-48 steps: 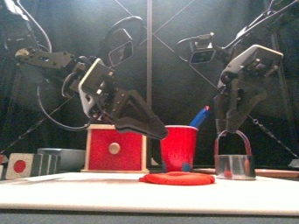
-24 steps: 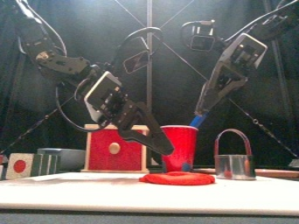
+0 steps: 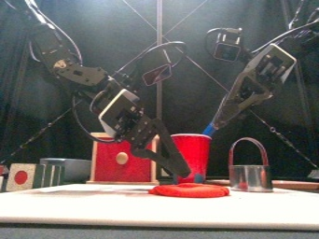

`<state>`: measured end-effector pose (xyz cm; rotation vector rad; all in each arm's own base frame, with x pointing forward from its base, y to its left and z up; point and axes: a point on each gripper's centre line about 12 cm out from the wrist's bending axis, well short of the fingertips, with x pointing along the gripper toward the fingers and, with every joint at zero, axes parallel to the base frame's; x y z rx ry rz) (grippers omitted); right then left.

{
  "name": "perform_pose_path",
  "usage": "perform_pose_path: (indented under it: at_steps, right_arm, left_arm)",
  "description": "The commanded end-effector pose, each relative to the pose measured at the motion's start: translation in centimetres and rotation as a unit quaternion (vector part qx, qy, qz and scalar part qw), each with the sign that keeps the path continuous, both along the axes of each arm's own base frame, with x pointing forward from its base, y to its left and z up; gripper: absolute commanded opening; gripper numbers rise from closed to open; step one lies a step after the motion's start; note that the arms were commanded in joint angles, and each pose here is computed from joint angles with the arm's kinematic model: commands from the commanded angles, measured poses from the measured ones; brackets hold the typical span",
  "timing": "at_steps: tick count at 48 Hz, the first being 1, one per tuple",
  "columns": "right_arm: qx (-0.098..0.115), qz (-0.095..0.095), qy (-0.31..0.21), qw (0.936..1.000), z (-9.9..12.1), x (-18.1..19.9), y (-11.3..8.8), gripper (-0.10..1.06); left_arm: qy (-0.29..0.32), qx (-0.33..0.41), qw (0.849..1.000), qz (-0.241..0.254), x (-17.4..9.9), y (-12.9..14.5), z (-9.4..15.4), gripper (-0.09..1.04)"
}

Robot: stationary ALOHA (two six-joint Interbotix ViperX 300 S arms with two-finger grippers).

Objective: Get the cutter from the drawer then cut the dough then place the extra dough in the bowl
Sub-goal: Place the extra dough in the bowl

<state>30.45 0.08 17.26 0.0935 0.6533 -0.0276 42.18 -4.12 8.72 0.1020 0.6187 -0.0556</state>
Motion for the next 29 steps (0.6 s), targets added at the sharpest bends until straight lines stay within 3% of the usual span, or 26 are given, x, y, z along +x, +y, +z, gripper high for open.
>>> perform_pose_path:
  at_steps: [1,29]
  right_arm:
    - [0.001,-0.002,-0.021,0.9998,1.1,0.1,-0.1,0.79]
    - [0.0,-0.01,-0.01,0.9999,0.6,-0.3,-0.6,0.79]
  left_arm:
    - [-0.012,-0.002,1.0,-0.002,0.8,-0.2,0.9,0.76]
    - [0.016,0.0,1.0,-0.008,1.0,-0.4,-0.8,0.72]
